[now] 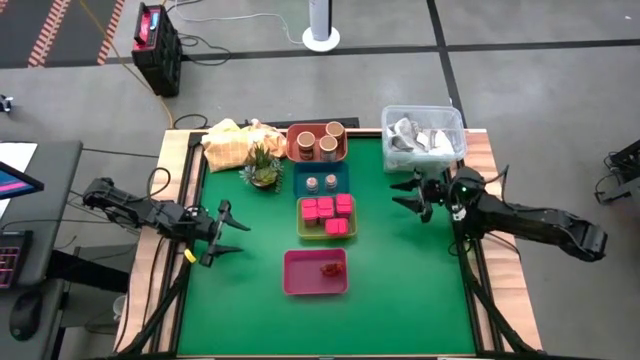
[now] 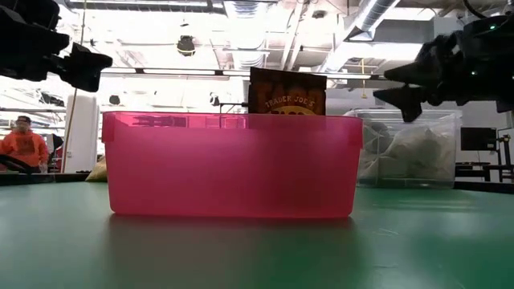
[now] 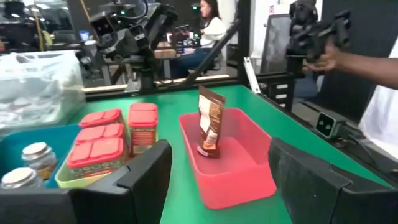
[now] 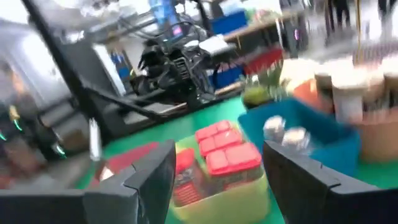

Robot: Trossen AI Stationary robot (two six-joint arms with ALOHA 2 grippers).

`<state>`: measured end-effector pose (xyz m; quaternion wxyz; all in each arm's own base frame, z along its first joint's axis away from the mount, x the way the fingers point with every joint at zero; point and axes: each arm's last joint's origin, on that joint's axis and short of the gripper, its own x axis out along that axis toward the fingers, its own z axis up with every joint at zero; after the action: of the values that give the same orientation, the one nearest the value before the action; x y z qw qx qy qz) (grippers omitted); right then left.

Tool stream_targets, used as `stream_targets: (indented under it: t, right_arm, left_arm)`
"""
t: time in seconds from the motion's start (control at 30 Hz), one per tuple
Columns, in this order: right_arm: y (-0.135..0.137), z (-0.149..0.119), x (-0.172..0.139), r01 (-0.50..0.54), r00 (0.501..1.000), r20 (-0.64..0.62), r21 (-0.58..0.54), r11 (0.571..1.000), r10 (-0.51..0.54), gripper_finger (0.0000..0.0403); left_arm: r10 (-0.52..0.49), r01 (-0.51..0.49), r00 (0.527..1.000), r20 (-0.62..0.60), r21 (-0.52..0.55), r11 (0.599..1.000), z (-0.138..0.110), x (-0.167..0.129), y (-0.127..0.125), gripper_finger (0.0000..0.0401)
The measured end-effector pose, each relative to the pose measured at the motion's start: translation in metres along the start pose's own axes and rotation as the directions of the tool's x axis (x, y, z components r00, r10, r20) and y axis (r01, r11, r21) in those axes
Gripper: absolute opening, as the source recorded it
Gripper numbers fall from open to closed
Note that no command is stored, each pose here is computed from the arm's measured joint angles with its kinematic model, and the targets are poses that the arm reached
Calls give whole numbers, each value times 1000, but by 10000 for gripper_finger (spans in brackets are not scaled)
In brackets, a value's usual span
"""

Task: Sort spices by type
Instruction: Return to Home Position

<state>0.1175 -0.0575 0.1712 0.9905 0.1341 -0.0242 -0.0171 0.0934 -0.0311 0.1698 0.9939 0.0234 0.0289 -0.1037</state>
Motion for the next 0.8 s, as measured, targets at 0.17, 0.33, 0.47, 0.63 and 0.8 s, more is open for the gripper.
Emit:
stream_targets:
  t: [0.17, 0.33, 0.47, 0.63, 0.8]
  right_arm:
    - [12, 10, 1, -173, 985, 12, 101, 980, 172, 265]
    - [30, 31, -6, -230, 970, 78, 0, 973, 230, 265]
    - [33, 31, -17, -74, 996, 59, 25, 997, 72, 265]
    - [42, 25, -28, -53, 997, 63, -1, 999, 53, 265]
    - [43, 16, -30, 25, 1000, 2, -42, 999, -25, 265]
  left_arm:
    - [24, -24, 1000, 2, 3, 1000, 0, 0, 1, 256]
    - [29, -29, 1000, 3, -11, 1000, 0, 0, 1, 256]
    - [33, -33, 999, 3, -33, 999, 0, 0, 1, 256]
    - [35, -34, 999, 7, -39, 999, 1, 0, 1, 256]
    - [37, -37, 999, 15, -19, 999, 2, 0, 1, 256]
